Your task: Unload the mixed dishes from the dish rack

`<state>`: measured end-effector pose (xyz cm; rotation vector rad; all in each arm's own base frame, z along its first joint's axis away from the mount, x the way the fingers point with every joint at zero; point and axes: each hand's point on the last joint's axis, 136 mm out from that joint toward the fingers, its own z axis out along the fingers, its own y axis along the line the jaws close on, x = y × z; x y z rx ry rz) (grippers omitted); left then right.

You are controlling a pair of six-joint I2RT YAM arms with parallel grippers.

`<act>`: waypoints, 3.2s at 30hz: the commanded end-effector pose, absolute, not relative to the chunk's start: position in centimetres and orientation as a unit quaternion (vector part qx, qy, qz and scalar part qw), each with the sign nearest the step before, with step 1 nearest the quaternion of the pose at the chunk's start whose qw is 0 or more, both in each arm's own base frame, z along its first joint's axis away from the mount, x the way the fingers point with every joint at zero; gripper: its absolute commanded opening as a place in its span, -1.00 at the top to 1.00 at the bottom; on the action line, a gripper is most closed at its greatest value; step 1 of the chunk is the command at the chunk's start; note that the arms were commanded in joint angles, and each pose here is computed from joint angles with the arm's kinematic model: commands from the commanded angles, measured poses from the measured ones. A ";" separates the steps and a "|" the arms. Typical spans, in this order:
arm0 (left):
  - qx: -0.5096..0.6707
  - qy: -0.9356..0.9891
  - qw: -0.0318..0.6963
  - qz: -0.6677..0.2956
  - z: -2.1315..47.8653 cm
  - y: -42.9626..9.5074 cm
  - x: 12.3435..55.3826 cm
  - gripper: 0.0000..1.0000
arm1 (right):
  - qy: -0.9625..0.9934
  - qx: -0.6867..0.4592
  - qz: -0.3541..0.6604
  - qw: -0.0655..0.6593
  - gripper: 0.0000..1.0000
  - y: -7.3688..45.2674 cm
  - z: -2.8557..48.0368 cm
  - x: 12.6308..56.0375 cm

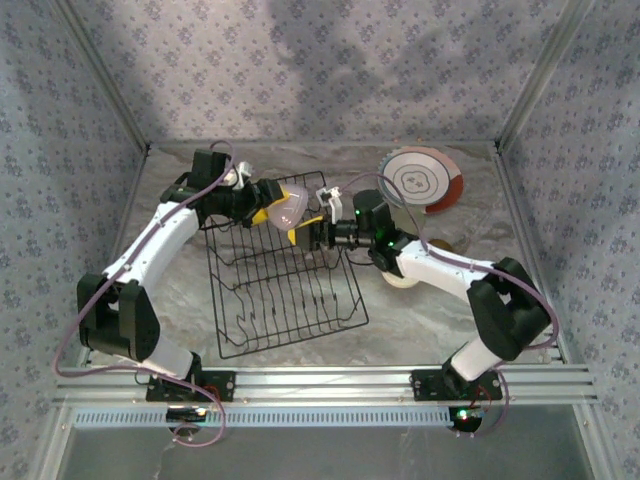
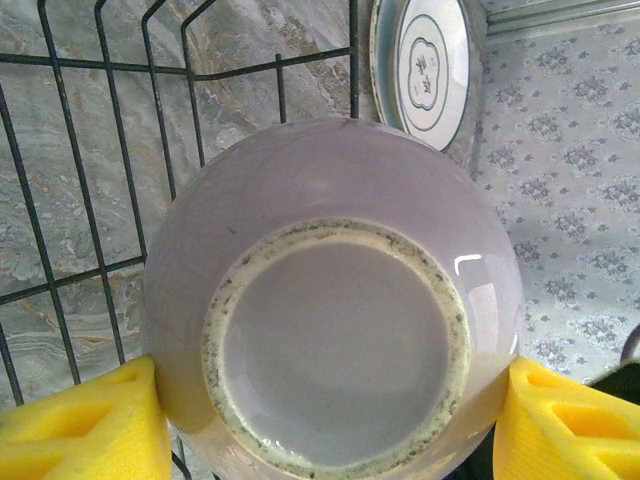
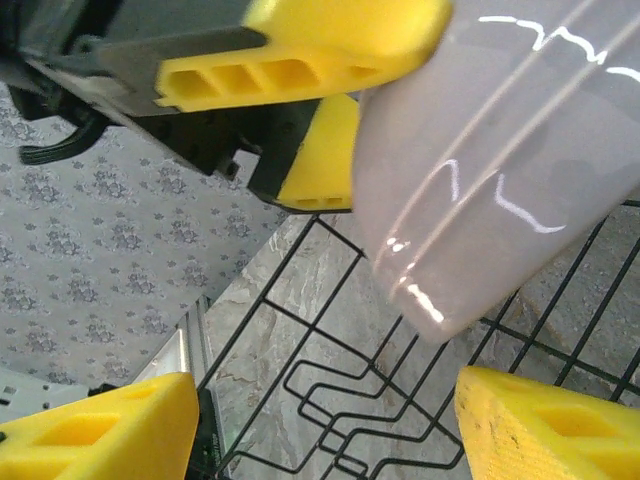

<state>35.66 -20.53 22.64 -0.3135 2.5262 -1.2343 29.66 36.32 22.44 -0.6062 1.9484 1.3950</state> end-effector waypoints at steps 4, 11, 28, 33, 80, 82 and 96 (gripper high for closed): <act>-0.079 0.854 0.183 -0.480 26.7 -21.1 35.0 0.63 | 0.717 -0.239 0.550 0.355 -0.40 37.4 25.0 31.1; -0.084 0.852 0.179 -0.485 26.4 -21.3 35.0 0.63 | 0.685 -0.243 0.575 0.376 -0.39 37.8 27.1 31.0; -0.095 0.834 0.170 -0.516 26.3 -21.7 35.5 0.62 | 0.645 -0.218 0.633 0.369 0.17 38.1 28.2 31.6; -0.097 0.833 0.170 -0.517 26.2 -21.7 35.7 0.62 | 0.650 -0.210 0.630 0.370 0.53 38.1 27.7 32.2; -0.118 0.969 0.212 -0.042 16.7 -7.3 39.5 -0.18 | 0.771 -0.249 0.486 0.327 0.52 36.6 22.6 28.9; -0.121 0.970 0.209 -0.031 16.2 -7.1 40.2 -0.15 | 0.770 -0.250 0.486 0.329 0.46 36.3 22.6 28.6; -0.113 0.977 0.177 0.044 13.3 -5.0 42.8 -0.05 | 0.773 -0.252 0.481 0.328 0.25 35.2 22.1 27.6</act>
